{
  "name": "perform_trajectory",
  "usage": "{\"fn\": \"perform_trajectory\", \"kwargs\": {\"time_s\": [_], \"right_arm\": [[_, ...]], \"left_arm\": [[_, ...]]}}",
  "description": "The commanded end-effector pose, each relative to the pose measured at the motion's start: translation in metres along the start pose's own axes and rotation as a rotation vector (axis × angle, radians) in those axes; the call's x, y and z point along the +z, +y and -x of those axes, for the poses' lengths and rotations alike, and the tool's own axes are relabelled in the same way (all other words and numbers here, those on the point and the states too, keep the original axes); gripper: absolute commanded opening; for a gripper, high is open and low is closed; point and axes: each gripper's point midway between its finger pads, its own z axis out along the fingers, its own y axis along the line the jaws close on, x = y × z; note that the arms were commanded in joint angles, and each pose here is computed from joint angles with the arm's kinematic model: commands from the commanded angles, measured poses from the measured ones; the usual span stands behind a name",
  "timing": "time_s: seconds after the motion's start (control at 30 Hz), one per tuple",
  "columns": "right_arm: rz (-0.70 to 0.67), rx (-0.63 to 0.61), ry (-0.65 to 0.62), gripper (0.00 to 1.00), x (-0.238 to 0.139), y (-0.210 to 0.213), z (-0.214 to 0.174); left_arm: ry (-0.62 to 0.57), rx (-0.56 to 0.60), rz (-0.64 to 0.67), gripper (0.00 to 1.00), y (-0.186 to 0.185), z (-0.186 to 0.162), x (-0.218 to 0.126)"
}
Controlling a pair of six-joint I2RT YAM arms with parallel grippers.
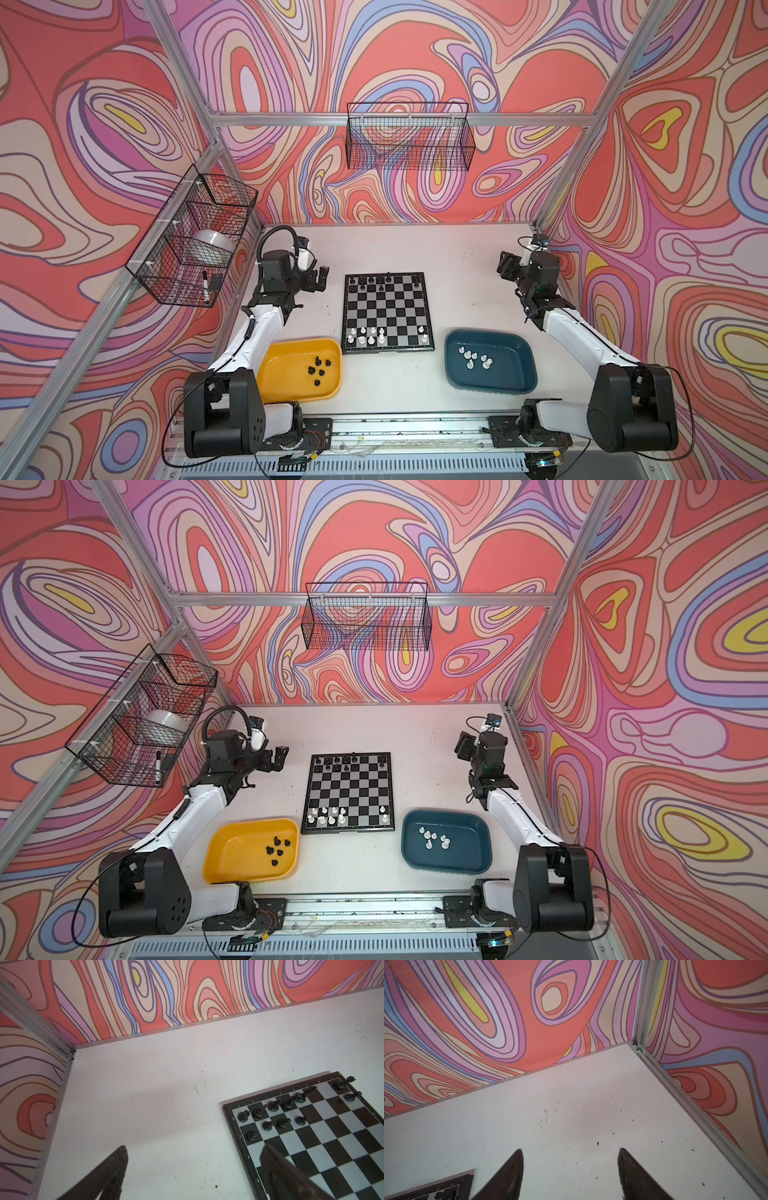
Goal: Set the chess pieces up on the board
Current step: 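Raise the left arm while the right gripper moves over the teal tray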
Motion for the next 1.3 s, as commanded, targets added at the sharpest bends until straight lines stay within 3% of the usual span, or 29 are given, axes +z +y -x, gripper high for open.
{"fn": "perform_trajectory", "kwargs": {"time_s": [0.0, 0.13, 0.33, 0.47, 0.6, 0.7, 0.8, 1.03, 1.27], "right_arm": [[-0.032, -0.018, 0.191, 0.74, -0.024, 0.014, -0.031], [-0.002, -0.087, 0.295, 0.76, -0.042, 0.040, -0.038], [0.105, -0.136, 0.444, 0.76, -0.069, 0.078, -0.052], [0.171, -0.143, 0.566, 0.76, -0.091, 0.103, -0.067], [0.200, -0.128, 0.734, 0.75, -0.121, 0.115, -0.078], [0.142, -0.115, 0.830, 0.74, -0.140, 0.103, -0.087], [0.083, -0.060, 0.877, 0.70, -0.158, 0.091, -0.097], [-0.069, 0.004, 0.871, 0.62, -0.176, 0.058, -0.105], [-0.122, 0.042, 0.923, 0.53, -0.179, 0.046, -0.134]], "left_arm": [[0.199, 0.073, -0.036, 1.00, -0.009, -0.019, -0.033], [0.239, 0.115, -0.063, 1.00, -0.013, -0.005, -0.053], [0.272, 0.077, -0.044, 1.00, -0.009, 0.012, -0.066], [0.251, 0.005, -0.085, 1.00, -0.017, 0.026, -0.071], [0.221, 0.024, -0.082, 1.00, -0.015, 0.045, -0.073], [0.259, 0.038, 0.022, 1.00, 0.004, 0.054, -0.069], [0.296, 0.058, 0.042, 1.00, 0.010, 0.058, -0.064], [0.242, 0.041, 0.034, 1.00, 0.003, 0.075, -0.052], [0.222, 0.142, -0.101, 1.00, -0.030, 0.090, -0.055]]}}
